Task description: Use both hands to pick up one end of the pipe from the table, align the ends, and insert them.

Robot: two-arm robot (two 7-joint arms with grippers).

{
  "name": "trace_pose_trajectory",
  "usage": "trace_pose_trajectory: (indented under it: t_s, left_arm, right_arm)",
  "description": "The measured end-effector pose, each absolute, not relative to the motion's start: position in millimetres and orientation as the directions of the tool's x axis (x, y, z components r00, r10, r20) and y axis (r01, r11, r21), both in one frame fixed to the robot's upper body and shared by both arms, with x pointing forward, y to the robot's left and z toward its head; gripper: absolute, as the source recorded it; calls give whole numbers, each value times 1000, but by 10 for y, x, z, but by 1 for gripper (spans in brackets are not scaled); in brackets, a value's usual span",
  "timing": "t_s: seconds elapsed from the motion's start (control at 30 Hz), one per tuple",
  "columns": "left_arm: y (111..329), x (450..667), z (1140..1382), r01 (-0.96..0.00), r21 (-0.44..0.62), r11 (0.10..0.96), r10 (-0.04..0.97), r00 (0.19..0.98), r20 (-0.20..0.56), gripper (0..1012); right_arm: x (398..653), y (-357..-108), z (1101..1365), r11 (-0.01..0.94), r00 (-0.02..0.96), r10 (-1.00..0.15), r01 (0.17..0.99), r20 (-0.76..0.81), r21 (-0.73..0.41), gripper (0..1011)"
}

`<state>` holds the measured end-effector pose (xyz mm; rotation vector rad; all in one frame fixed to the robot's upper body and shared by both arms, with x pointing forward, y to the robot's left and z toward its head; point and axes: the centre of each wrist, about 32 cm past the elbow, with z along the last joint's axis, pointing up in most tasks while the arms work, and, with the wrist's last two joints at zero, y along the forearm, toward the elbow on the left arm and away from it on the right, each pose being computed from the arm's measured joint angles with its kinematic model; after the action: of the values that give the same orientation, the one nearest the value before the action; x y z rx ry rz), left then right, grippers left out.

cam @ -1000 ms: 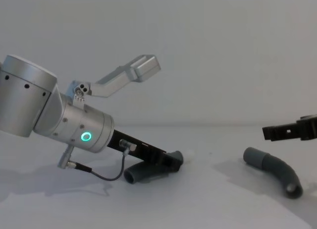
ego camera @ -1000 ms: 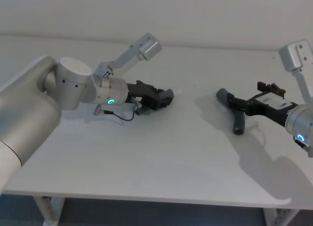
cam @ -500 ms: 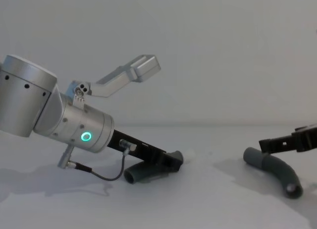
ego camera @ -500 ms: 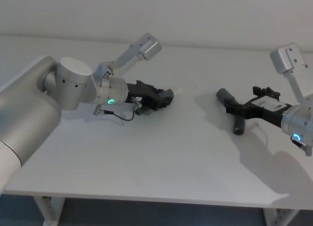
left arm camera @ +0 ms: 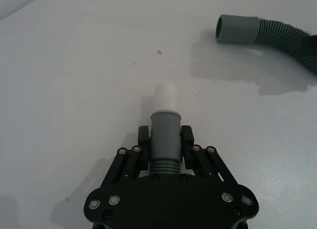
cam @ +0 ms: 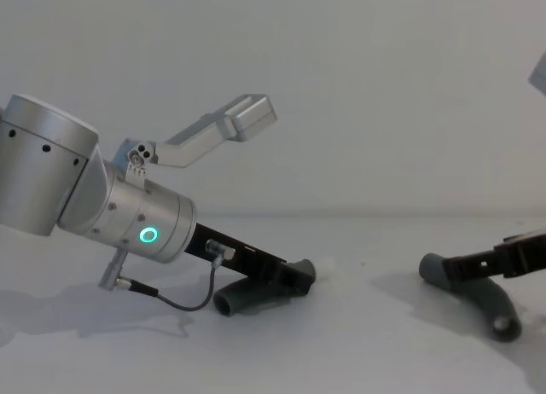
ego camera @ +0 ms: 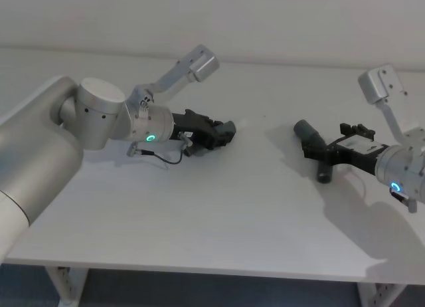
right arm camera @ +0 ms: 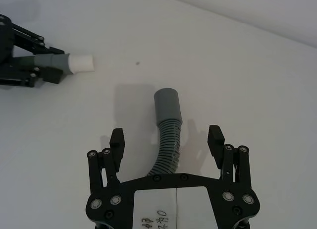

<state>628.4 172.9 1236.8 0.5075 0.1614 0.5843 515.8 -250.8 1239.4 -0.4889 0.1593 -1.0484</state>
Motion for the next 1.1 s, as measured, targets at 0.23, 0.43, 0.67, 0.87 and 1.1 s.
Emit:
trace_pose_trajectory:
  t_s: [0.23, 0.43, 0.67, 0.87, 1.1]
  left_arm:
    - [1728, 6284, 12368, -487, 501, 716, 564, 826, -4, 376]
    - [1729, 6284, 12368, -487, 501, 716, 564, 826, -4, 376]
    - [1729, 6284, 12368, -487, 501, 716, 564, 826, -4, 376]
    - [1729, 6284, 12368, -487, 501, 716, 564, 826, -4, 376]
    - [1729, 6284, 12369, -487, 501, 716, 564, 826, -4, 376]
  right_arm:
    - [5199, -2479, 12347, 388, 486, -869, 790, 98, -475, 1001]
    - [5223, -2459, 12321, 381, 480, -872, 787, 95, -485, 1001]
    - [5246, -2437, 12303, 372, 474, -875, 784, 94, -497, 1002]
    - [5252, -2416, 12297, 364, 470, -878, 781, 92, -508, 1001]
    - [5248, -2396, 12294, 350, 458, -884, 778, 91, -521, 1002]
